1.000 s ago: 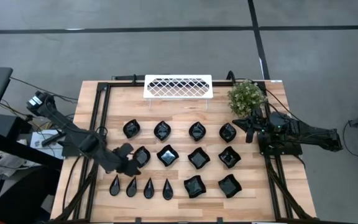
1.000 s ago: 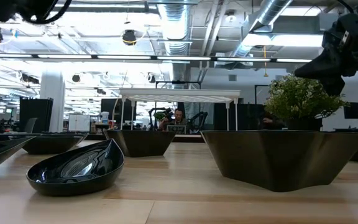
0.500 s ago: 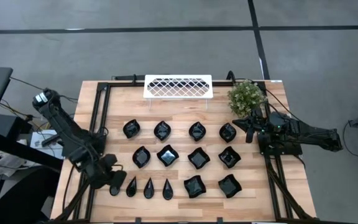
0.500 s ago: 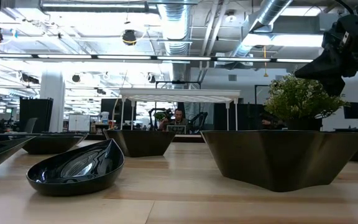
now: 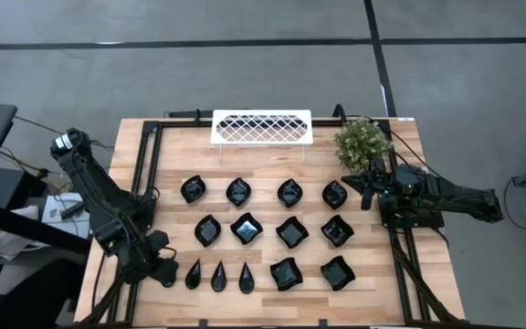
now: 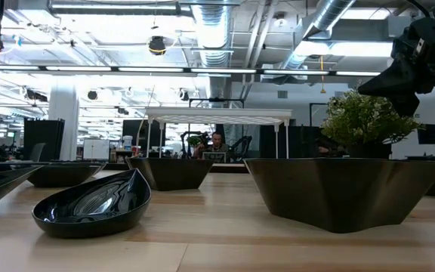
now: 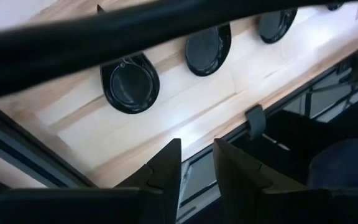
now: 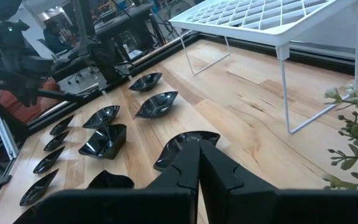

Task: Pick & Place Mini shaped plates
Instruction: Put the black drop shaped plate on the shelf

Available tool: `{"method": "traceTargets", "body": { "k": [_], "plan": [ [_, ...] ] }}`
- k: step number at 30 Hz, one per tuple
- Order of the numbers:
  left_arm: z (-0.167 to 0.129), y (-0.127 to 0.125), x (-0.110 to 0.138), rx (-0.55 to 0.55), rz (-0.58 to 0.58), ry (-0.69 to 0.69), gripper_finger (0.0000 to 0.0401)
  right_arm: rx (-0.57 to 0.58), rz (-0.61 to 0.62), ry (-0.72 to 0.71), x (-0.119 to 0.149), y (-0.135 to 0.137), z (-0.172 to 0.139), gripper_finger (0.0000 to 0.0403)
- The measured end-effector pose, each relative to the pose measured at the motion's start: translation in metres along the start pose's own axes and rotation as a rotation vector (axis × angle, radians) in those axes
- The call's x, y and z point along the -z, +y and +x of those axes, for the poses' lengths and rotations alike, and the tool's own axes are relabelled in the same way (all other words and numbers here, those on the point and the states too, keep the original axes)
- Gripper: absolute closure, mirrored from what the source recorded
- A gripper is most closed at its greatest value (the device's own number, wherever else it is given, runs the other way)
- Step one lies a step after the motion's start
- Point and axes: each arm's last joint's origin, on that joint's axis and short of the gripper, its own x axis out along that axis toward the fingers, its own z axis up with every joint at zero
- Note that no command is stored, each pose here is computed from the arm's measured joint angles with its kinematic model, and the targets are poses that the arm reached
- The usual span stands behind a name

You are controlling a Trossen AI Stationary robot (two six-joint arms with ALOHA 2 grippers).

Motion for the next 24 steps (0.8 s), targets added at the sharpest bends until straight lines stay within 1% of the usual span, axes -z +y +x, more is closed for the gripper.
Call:
{"method": "traceTargets", "body": {
  "k": [4, 8, 13, 18, 21, 24],
  "plan": [
    [0.000, 0.000, 0.000, 0.003, 0.046, 0.000, 0.0306, 0.000, 0.000, 0.000, 0.000, 0.000, 0.000, 0.0403],
    [0.000, -0.001, -0.001, 0.021, 0.046, -0.019, 0.0306, 0.000, 0.000, 0.000, 0.000, 0.000, 0.000, 0.0403],
    [0.000, -0.006, 0.001, 0.075, 0.044, -0.014, 0.0306, 0.000, 0.000, 0.000, 0.000, 0.000, 0.000, 0.0403],
    [0.000, -0.005, 0.001, 0.071, 0.045, -0.016, 0.0306, 0.000, 0.000, 0.000, 0.000, 0.000, 0.000, 0.0403],
    [0.006, 0.001, -0.002, 0.044, 0.013, -0.027, 0.0306, 0.001, 0.000, 0.002, 0.000, 0.000, 0.000, 0.0403],
    [0.016, 0.013, -0.006, -0.016, -0.063, -0.019, 0.0306, 0.001, -0.001, 0.003, 0.000, 0.000, 0.000, 0.0403]
  ]
}}
